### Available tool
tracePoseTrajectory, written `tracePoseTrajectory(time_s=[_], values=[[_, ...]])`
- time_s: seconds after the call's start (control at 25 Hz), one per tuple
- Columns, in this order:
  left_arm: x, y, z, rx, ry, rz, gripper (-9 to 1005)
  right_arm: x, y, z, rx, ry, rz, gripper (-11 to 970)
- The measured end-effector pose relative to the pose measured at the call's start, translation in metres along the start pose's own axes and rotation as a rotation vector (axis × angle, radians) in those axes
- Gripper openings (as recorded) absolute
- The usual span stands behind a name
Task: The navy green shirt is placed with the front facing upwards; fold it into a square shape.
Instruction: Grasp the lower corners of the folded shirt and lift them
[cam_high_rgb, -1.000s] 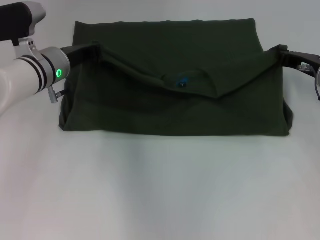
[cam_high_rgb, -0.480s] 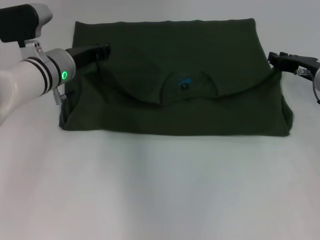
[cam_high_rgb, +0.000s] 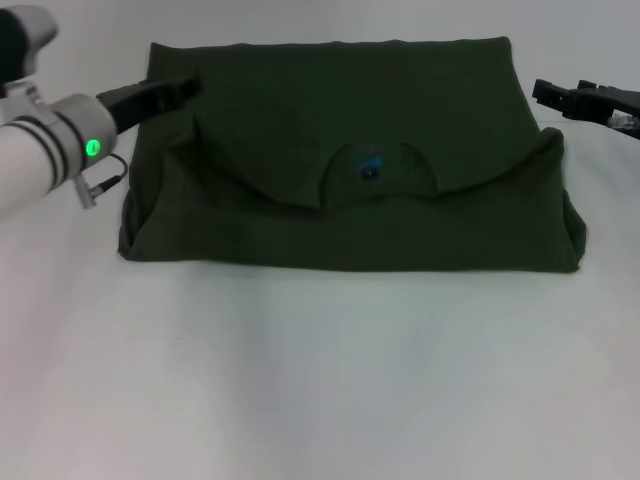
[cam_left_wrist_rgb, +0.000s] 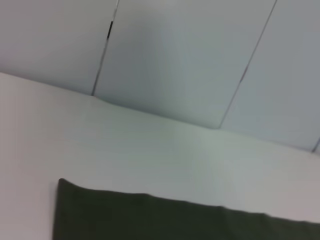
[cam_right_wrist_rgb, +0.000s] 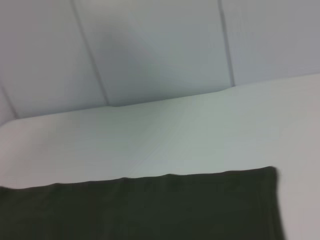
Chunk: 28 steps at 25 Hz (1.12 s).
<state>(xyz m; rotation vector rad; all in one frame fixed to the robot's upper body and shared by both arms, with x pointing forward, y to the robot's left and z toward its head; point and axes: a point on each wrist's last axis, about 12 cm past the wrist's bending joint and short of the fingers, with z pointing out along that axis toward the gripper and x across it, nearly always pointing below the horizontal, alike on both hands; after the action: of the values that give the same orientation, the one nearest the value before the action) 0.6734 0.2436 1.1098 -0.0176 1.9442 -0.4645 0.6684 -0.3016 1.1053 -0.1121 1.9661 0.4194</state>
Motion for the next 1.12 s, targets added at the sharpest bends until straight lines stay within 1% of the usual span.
tracePoseTrajectory(time_s=[0.04, 0.08, 0.2, 0.32, 0.56, 0.72, 0.88, 0.96, 1.12], values=[[0.000, 0.003, -0.005, 0.018, -0.006, -0.010, 599, 0.000, 0.000, 0.000, 0.000, 0.000, 0.000, 681], [0.000, 0.007, -0.010, 0.037, -0.011, -0.018, 647, -0.001, -0.002, -0.004, -0.026, 0.004, 0.020, 687], [0.001, 0.014, -0.025, 0.104, -0.020, -0.040, 719, -0.001, -0.010, -0.020, -0.095, 0.025, 0.088, 704], [0.003, 0.023, -0.041, 0.150, -0.022, -0.044, 792, 0.000, -0.019, -0.038, -0.153, 0.063, 0.156, 710], [0.011, 0.040, -0.068, 0.189, -0.012, -0.020, 790, 0.003, -0.030, -0.066, -0.244, 0.169, 0.270, 711], [0.018, 0.047, -0.078, 0.182, 0.027, 0.031, 788, 0.007, -0.036, -0.078, -0.261, 0.207, 0.330, 711], [0.027, 0.052, -0.082, 0.154, 0.101, 0.102, 788, 0.010, -0.039, -0.082, -0.255, 0.236, 0.373, 711], [0.032, 0.054, -0.082, 0.145, 0.145, 0.134, 787, 0.010, -0.039, -0.082, -0.254, 0.235, 0.377, 710], [0.042, 0.057, -0.087, 0.132, 0.201, 0.171, 787, 0.009, -0.041, -0.082, -0.243, 0.229, 0.388, 710]])
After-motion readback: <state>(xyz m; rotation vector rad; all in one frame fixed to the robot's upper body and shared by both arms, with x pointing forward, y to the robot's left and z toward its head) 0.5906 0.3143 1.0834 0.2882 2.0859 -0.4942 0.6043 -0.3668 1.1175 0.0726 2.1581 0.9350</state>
